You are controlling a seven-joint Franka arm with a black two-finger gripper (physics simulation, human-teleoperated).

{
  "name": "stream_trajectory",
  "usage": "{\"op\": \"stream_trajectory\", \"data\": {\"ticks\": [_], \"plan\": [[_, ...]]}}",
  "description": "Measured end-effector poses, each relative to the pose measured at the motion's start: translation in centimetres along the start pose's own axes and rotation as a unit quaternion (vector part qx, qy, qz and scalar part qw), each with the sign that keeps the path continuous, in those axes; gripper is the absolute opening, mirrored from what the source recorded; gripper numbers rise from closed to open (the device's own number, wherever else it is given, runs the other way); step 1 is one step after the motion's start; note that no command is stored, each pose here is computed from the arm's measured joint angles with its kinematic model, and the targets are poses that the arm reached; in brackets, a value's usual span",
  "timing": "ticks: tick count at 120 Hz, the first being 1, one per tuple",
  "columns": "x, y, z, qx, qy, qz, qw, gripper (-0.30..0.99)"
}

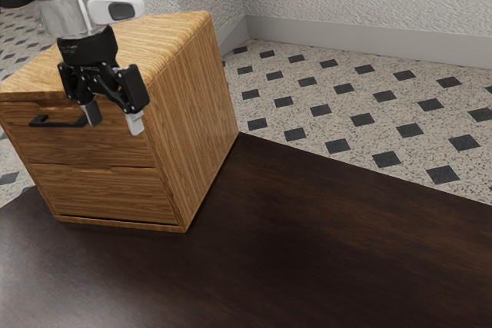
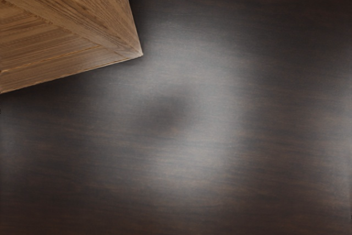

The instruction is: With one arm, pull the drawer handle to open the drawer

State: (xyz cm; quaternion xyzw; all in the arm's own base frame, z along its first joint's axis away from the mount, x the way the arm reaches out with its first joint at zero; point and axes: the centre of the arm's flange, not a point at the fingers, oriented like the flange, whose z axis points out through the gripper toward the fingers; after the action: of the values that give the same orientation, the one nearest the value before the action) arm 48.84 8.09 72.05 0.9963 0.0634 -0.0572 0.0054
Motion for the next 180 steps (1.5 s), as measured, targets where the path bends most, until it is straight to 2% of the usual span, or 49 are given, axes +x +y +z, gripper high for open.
{"op": "stream_trajectory", "data": {"ticks": [12, 24, 31, 40, 45, 54, 63, 68, 76, 88, 106, 119, 141, 180], "plan": [[0.8, 0.4, -0.7, 0.000, 0.047, 0.003, 0.999, 0.69], [0.8, 1.3, -1.6, -0.001, 0.074, 0.016, 0.997, 0.69], [-1.5, 1.8, -3.1, 0.003, 0.097, 0.031, 0.995, 0.69], [-5.9, 0.6, -4.0, 0.023, 0.128, 0.059, 0.990, 0.69], [-8.6, 0.0, -3.0, 0.040, 0.141, 0.082, 0.986, 0.69], [-10.6, 0.2, 0.2, 0.068, 0.167, 0.147, 0.973, 0.69], [-13.5, -2.9, -0.1, 0.090, 0.196, 0.161, 0.963, 0.69], [-14.4, -6.3, -0.1, 0.089, 0.205, 0.152, 0.963, 0.69], [-14.6, -10.9, 1.3, 0.087, 0.214, 0.158, 0.960, 0.69], [-11.8, -12.7, 3.2, 0.106, 0.217, 0.210, 0.947, 0.69], [-10.8, -12.7, 2.9, 0.132, 0.237, 0.282, 0.920, 0.69], [-11.0, -12.9, 3.3, 0.161, 0.235, 0.333, 0.899, 0.69], [-12.4, -14.8, 2.5, 0.175, 0.260, 0.380, 0.870, 0.69], [-11.0, -14.9, 5.4, 0.192, 0.232, 0.463, 0.833, 0.69]]}}
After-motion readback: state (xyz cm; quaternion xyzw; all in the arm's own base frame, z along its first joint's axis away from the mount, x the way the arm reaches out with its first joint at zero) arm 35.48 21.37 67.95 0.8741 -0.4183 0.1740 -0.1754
